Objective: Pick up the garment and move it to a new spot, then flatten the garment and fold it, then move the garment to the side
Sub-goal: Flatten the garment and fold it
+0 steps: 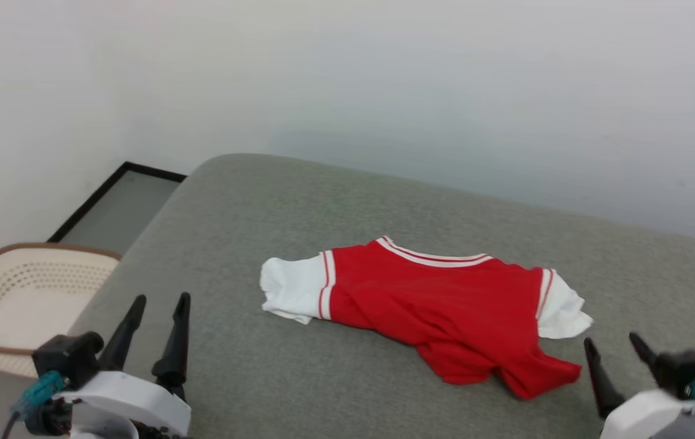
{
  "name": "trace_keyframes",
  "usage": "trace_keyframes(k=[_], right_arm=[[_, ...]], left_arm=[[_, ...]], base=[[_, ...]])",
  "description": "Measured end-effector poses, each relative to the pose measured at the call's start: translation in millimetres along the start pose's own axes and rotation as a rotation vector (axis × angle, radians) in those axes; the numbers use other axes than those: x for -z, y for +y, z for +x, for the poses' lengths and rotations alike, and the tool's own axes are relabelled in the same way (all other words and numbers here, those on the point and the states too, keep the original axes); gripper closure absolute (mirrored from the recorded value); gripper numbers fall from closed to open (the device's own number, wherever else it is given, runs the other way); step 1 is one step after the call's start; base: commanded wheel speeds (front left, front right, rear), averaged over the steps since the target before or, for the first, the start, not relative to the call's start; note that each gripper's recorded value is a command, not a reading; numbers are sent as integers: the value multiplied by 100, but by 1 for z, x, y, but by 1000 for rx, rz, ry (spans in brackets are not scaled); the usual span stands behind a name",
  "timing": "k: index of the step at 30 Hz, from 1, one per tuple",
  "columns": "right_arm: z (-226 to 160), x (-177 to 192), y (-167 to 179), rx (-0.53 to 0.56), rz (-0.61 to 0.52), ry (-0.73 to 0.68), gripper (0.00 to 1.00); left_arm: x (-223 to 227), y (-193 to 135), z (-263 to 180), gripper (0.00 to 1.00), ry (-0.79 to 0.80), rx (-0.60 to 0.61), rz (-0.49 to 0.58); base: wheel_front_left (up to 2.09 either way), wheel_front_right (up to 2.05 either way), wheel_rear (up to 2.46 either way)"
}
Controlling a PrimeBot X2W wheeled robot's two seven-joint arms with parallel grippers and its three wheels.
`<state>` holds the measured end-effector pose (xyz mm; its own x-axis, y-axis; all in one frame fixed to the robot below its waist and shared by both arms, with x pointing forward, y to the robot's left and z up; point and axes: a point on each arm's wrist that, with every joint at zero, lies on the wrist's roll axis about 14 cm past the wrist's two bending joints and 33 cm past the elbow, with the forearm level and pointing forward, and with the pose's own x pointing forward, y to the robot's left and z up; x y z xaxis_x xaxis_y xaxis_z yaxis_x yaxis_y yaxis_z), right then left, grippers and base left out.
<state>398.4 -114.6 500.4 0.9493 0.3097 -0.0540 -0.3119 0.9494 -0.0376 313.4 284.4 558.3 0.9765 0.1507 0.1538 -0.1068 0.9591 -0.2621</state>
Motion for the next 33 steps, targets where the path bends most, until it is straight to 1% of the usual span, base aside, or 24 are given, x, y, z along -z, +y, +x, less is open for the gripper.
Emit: trace_keyframes(k=[2,3,4,5,6,7,8,9,10,11,12,15,19,23,30,33], right_arm=[[11,-6,-1,-27,-26,29,0],[17,-6,-3,-34,-21,60,0],[21,-3,-3,-51,-43,103,9],[25,-2,-4,-67,-56,138,9],[30,-4,-4,-77,-38,162,11],[36,-5,-7,-86,-49,193,25],[41,-7,-10,-94,-70,221,16],[46,-6,-12,-102,-78,259,13],[49,-5,-13,-115,-82,294,13],[52,-1,-14,-124,-101,337,3],[54,5,-17,-128,-114,392,0],[63,13,-24,-143,-151,502,0],[76,25,-31,-160,-166,625,0],[93,36,-42,-156,-176,694,0],[118,73,-25,-206,-116,818,0],[121,94,-16,-231,-127,888,0]], left_arm=[[-6,6,-5,0,-20,-18,4],[-9,8,-7,0,-27,-20,4],[-10,10,-9,0,-29,-25,8],[-11,14,-11,0,-32,-33,12],[-12,16,-12,0,-34,-40,12],[-13,17,-14,0,-36,-43,12],[-12,18,-15,0,-32,-48,11],[-12,19,-16,0,-28,-49,11],[-11,19,-17,0,-26,-49,8],[-11,18,-17,0,-27,-49,5],[-9,17,-17,0,-23,-48,2],[-5,14,-15,0,-11,-47,-14],[1,9,-6,0,-2,-41,-31],[10,6,2,0,18,-44,-48],[24,10,13,0,47,-72,-60],[30,15,14,0,62,-92,-63]], base=[[0,0,0],[0,0,0],[0,0,0],[0,0,0],[0,0,0],[0,0,0],[0,0,0],[0,0,0],[0,0,0],[0,0,0],[0,0,0],[0,0,0],[0,0,0],[0,0,0],[0,0,0],[0,0,0]])
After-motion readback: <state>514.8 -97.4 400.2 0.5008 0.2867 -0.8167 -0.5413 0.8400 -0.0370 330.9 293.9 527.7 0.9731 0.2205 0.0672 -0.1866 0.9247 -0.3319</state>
